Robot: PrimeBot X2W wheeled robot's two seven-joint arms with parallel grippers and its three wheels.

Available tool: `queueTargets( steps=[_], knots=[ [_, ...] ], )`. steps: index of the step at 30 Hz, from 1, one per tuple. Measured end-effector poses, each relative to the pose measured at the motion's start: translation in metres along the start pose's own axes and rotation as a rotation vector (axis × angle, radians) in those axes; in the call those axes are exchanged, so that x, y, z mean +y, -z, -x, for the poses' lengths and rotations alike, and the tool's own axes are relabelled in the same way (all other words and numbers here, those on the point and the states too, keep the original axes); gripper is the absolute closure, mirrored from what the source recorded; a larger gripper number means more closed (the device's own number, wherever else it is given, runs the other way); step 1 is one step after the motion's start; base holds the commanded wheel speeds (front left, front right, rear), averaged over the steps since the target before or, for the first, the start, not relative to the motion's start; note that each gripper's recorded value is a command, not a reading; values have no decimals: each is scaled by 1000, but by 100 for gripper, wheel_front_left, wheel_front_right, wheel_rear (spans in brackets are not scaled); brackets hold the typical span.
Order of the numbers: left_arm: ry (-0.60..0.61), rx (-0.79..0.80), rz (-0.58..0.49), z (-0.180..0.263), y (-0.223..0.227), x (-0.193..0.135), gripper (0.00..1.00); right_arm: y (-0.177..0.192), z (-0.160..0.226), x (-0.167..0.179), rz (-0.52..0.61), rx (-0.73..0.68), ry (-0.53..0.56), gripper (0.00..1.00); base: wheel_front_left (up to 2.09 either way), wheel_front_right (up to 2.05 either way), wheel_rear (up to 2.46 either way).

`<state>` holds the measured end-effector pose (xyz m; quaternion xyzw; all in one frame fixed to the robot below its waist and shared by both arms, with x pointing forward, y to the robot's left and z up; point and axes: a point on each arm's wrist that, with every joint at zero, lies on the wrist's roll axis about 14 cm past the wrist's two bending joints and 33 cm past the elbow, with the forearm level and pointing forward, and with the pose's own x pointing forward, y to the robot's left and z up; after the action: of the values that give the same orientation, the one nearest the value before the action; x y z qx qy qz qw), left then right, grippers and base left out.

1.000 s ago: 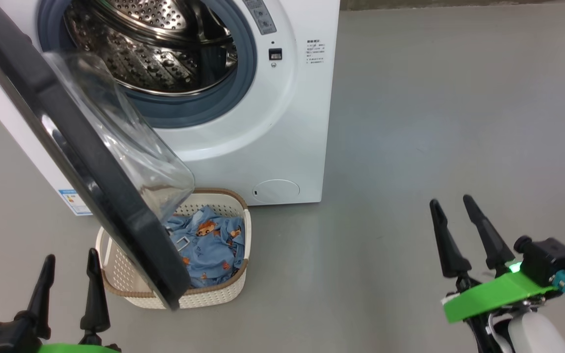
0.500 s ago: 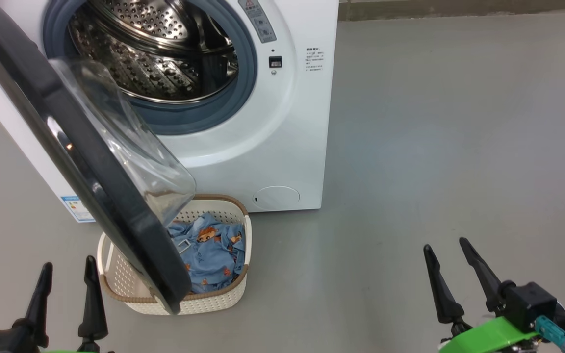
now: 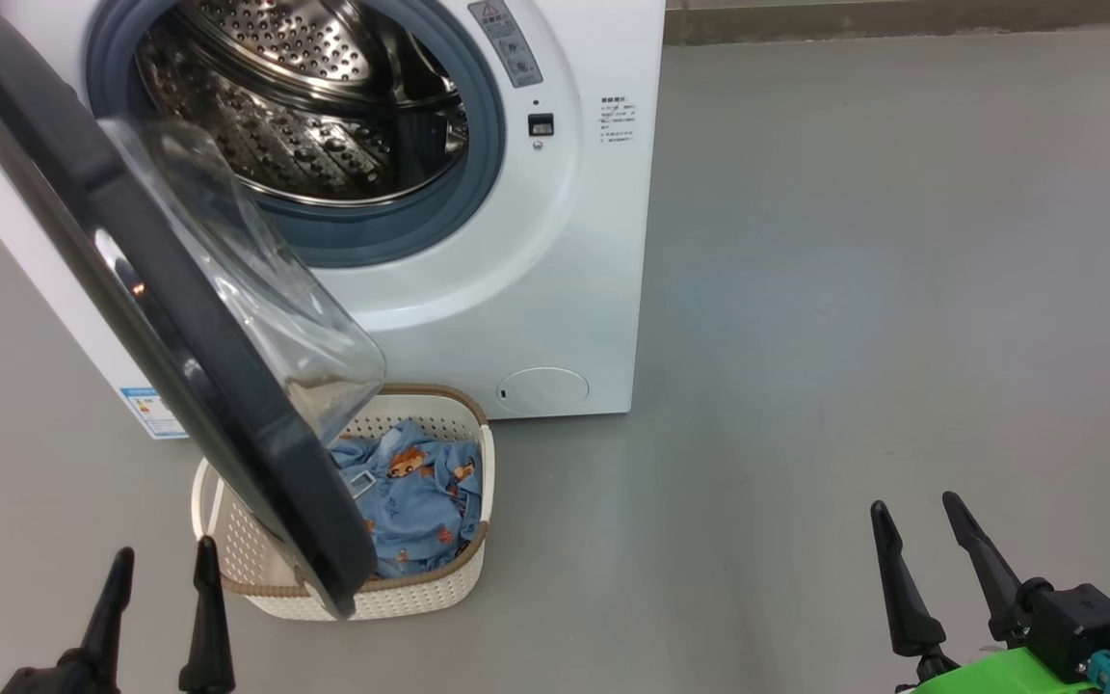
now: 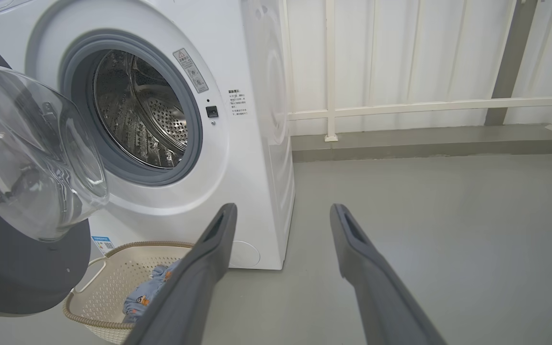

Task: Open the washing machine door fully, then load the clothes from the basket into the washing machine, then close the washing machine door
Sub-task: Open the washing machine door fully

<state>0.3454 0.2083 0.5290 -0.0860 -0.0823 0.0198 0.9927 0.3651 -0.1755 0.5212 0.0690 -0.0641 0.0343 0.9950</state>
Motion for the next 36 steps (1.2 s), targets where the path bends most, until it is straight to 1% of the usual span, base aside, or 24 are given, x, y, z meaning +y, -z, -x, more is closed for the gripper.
queueTargets(
  steps=[6, 18, 36],
  knots=[
    [1, 22, -1, 3, 7, 0, 0, 1, -1, 3, -5, 3, -10, 0, 0, 0, 0],
    [16, 83, -44, 8, 25, -3, 0, 4, -3, 5, -7, 10, -13, 0, 0, 0, 0],
    [7, 100, -43, 10, 29, 0, 0, 5, -3, 6, -6, 15, -16, 0, 0, 0, 0]
  ],
)
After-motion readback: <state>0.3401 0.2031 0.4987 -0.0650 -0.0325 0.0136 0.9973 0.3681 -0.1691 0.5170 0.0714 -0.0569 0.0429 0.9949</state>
